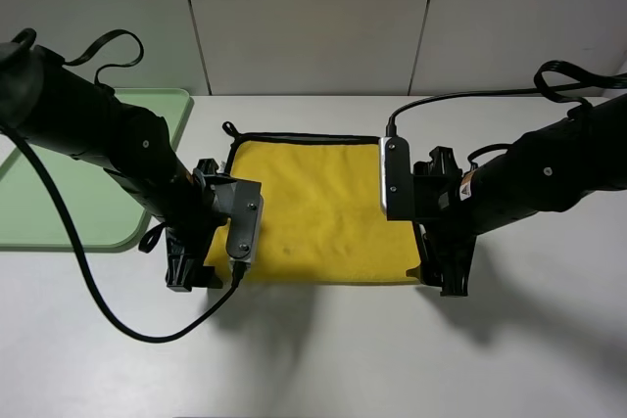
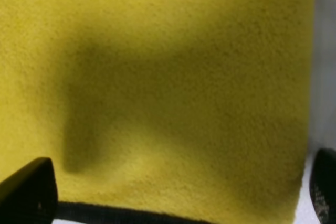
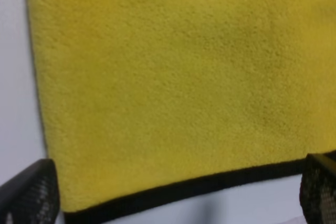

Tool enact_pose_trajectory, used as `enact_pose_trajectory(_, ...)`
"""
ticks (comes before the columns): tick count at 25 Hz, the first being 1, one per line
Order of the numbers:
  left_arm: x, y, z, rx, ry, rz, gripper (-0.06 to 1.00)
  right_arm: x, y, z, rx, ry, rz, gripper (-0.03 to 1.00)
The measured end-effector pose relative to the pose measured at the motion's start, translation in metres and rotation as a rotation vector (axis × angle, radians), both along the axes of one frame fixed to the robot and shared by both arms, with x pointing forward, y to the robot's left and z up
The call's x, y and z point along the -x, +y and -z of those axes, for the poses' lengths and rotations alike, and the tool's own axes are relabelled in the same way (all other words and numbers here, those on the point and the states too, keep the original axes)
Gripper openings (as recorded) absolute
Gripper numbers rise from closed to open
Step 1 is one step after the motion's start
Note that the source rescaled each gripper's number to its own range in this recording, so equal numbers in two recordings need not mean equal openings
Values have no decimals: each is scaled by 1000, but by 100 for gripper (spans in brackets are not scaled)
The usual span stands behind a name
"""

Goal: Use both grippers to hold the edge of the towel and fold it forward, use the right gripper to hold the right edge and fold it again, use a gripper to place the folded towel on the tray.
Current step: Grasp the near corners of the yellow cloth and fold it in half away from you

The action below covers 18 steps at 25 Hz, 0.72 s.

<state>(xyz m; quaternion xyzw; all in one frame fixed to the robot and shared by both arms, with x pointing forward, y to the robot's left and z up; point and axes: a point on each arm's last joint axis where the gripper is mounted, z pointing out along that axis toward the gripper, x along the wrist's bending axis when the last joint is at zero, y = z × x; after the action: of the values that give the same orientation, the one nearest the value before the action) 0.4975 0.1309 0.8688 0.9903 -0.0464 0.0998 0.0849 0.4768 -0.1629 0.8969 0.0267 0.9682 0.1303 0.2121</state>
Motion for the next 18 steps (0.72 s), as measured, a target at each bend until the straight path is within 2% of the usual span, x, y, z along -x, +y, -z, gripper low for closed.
enact_pose_trajectory(12,-2,-2,2,1,8,-7,96,0,0,2,-27,23,53,100)
enact_pose_trajectory(18,-2,-2,2,2,7,-9,96,1,0,24,10,94,63,100)
